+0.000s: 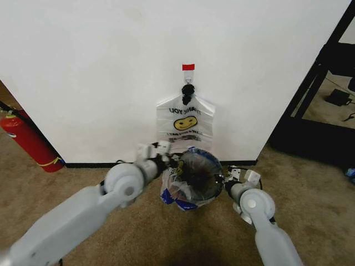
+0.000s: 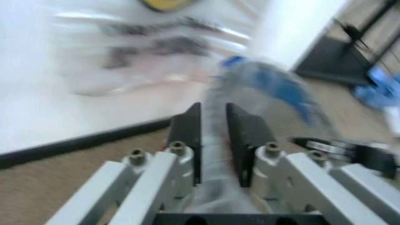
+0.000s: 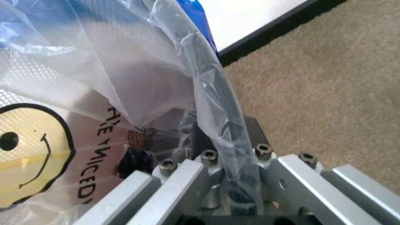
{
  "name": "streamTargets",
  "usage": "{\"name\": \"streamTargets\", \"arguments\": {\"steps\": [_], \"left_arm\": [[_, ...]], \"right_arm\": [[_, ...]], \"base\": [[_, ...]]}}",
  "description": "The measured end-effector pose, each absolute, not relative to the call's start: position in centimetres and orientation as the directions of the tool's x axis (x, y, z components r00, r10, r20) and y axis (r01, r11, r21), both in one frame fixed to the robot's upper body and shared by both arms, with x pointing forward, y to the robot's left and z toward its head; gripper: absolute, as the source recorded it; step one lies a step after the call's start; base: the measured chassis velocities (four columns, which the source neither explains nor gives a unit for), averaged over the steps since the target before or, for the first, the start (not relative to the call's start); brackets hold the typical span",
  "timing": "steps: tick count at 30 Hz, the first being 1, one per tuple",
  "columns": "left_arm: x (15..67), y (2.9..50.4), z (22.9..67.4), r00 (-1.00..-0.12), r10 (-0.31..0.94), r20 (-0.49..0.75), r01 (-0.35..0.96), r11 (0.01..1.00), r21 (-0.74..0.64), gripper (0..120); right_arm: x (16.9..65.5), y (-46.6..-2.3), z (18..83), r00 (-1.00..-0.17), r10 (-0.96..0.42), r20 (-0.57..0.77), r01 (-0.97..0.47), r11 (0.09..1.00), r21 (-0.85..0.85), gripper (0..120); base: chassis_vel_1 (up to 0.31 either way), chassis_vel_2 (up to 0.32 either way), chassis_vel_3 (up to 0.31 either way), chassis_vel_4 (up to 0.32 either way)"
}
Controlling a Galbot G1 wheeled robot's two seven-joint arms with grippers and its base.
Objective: Pick up the garbage bag from the wall and place it over the trash bin.
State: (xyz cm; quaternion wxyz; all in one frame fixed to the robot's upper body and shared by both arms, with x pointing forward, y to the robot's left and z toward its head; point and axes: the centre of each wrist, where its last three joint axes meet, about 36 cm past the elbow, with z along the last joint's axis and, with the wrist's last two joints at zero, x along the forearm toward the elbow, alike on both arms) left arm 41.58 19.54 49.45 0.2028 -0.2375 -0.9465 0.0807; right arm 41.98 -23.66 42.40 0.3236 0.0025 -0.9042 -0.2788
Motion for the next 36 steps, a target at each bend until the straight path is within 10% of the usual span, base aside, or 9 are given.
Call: {"name": "streamTargets", "arguments": {"steps": [12,26,36], "left_arm": [[35.3,20.0,42.7,-0.853,0.412,0.320,0.275,0.876,-0.396,61],[28.8,17.9,45.6,-0.794,0.509,0.332,0.198,0.734,-0.650,100],[27.3,15.5,39.5,-0.812,0.529,0.246,0.470,0.844,-0.259,100]], "right_arm": [[41.7,-24.4,43.1,-0.794,-0.194,0.576,0.222,0.789,0.572,0],[41.7,-24.4,41.8,-0.778,-0.167,0.606,0.270,0.781,0.563,0],[41.0,-24.1,41.9,-0.779,-0.176,0.602,0.261,0.782,0.566,0]], "base": [[0.000,0.000,0.000,0.000],[0.000,0.000,0.000,0.000],[0.000,0.000,0.000,0.000]]}}
